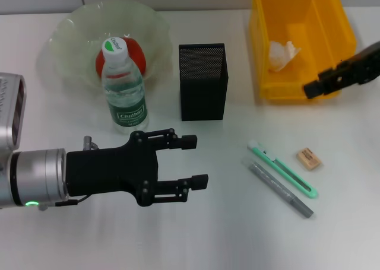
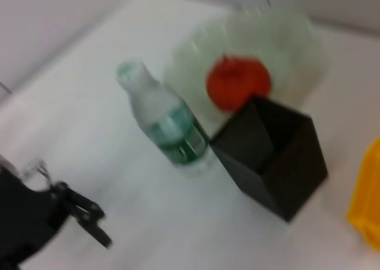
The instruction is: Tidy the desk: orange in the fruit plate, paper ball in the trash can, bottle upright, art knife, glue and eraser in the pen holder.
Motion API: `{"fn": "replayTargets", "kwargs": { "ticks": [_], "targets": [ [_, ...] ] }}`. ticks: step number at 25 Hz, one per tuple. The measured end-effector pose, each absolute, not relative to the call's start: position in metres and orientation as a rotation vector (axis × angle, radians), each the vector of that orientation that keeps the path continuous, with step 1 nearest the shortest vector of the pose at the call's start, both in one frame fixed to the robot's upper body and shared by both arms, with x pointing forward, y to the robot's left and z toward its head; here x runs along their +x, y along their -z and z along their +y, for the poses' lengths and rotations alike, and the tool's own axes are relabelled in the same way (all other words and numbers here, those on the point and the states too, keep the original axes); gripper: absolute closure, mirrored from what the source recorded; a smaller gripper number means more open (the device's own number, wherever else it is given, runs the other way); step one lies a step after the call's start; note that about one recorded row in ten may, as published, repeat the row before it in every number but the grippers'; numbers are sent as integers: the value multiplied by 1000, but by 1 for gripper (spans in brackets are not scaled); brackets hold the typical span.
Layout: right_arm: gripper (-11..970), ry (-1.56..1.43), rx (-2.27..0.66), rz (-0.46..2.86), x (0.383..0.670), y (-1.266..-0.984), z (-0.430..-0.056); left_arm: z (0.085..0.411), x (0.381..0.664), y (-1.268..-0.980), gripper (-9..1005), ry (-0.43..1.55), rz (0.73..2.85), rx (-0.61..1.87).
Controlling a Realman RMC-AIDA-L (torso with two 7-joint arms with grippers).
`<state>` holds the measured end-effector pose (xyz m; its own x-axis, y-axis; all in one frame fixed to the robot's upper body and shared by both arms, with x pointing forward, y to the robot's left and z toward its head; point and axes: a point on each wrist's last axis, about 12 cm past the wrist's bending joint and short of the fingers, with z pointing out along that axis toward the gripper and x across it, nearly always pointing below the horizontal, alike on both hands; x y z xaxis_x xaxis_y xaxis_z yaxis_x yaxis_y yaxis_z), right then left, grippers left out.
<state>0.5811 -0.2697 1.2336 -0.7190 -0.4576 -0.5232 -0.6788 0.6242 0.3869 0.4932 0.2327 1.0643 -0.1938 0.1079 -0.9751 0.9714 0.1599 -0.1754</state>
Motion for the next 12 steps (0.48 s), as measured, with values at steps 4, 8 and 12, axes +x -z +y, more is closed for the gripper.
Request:
{"fn": "replayTargets", "kwargs": {
  "ticks": [4,8,12],
  "targets": [
    [323,-680,-933,2744,605,-1218,-243,232,493,-1064,265,1166,1502,1095],
    [322,-487,-1022,2878,623,-1200,-213,231,494,-1064,265,1167,1499,1098],
    [322,-336,-1147,2878,626,-1186,-183,230,494,-1065,266,1168,1495,1100]
  ]
}}
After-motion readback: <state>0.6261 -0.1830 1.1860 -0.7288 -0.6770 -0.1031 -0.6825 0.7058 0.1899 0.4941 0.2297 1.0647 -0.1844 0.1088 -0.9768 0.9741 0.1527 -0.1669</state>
